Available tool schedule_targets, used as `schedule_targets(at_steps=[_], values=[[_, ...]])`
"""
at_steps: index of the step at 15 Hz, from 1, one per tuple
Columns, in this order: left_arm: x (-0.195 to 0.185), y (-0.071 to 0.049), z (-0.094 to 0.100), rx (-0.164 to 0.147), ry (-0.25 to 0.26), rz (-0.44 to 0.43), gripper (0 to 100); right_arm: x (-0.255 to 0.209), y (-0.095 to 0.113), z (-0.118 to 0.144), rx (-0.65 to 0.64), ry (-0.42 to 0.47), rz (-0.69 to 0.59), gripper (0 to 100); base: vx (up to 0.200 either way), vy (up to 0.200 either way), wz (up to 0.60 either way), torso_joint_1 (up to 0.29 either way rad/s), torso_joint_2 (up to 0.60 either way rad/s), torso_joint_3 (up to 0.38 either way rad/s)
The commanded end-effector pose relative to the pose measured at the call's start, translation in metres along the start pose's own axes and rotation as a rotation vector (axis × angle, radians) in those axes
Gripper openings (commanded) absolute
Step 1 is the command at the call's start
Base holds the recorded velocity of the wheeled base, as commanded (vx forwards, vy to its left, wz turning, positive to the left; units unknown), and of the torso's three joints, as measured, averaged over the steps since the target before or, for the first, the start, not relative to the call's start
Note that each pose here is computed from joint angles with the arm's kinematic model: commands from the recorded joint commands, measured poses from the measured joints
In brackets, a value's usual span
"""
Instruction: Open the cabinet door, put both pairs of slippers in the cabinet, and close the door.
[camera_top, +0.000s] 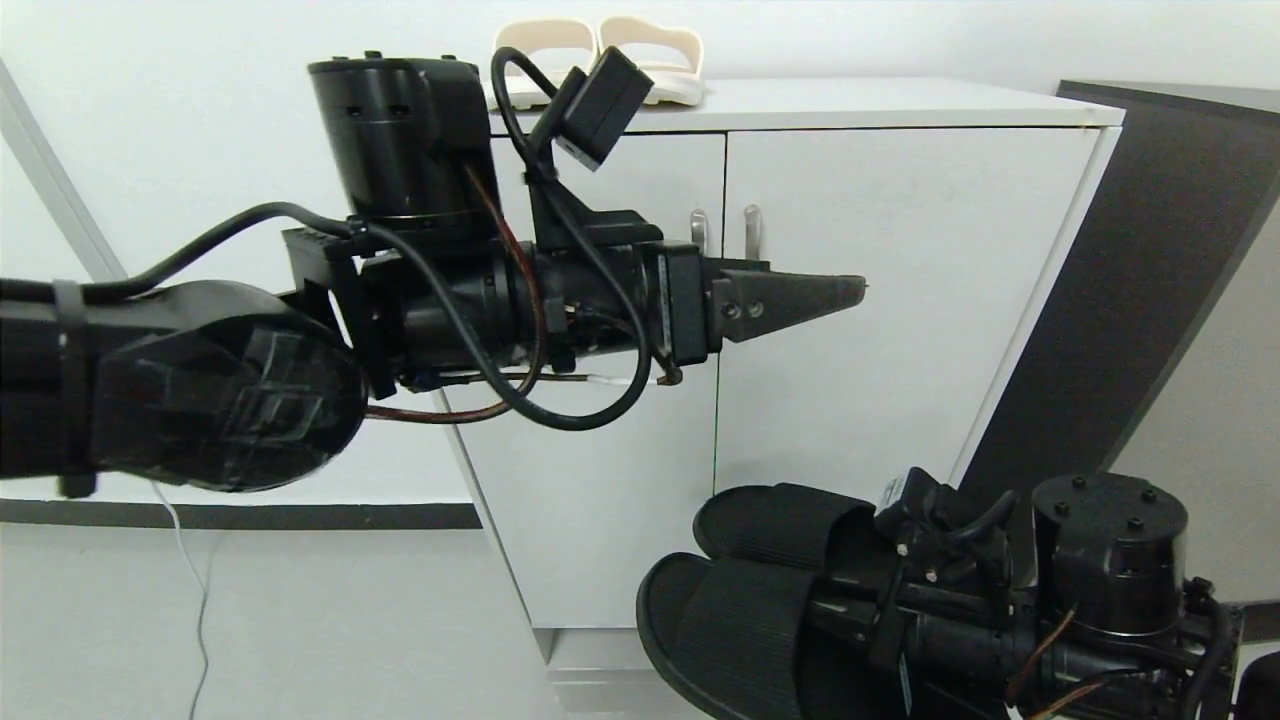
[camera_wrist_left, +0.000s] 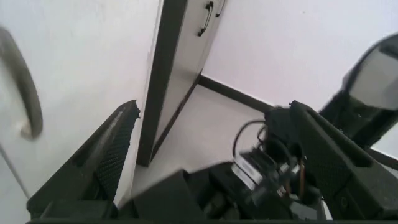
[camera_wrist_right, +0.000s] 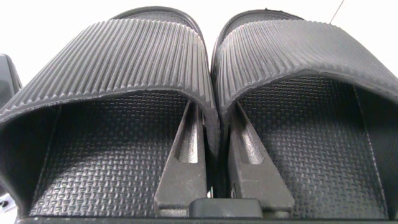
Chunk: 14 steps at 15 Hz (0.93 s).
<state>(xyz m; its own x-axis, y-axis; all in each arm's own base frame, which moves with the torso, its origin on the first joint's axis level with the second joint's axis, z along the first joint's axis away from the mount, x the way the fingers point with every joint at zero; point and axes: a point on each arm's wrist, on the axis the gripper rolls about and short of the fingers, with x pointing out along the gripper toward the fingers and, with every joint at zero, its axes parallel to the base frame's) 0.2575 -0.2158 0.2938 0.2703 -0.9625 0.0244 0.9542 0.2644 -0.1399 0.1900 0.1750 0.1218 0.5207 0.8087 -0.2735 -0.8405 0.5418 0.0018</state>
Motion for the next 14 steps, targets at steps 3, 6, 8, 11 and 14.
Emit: schedule_targets(at_steps=[3,6,8,11,14], values=[[0.017,0.033,-0.005,-0.045,0.005,0.039,100,0.001,-0.001,-0.001,0.002,0.002,-0.001,0,0.000,0.000,0.00,0.000,0.00,0.000],[0.010,0.050,-0.003,-0.064,-0.009,0.094,100,0.002,-0.002,-0.002,0.004,0.007,-0.004,0,0.000,0.000,0.00,0.000,0.00,0.000],[0.011,0.053,-0.003,-0.063,-0.016,0.137,100,0.003,-0.002,-0.003,0.006,0.011,-0.005,0,0.000,0.000,0.00,0.000,0.00,0.000],[0.017,0.057,-0.004,-0.063,-0.025,0.183,100,0.006,-0.003,-0.006,0.008,0.026,-0.007,0,0.000,0.000,0.00,0.000,0.00,0.000],[0.025,0.058,-0.005,-0.062,-0.030,0.213,100,0.006,-0.003,-0.006,0.007,0.025,-0.009,0,0.000,0.000,0.00,0.000,0.00,0.000]])
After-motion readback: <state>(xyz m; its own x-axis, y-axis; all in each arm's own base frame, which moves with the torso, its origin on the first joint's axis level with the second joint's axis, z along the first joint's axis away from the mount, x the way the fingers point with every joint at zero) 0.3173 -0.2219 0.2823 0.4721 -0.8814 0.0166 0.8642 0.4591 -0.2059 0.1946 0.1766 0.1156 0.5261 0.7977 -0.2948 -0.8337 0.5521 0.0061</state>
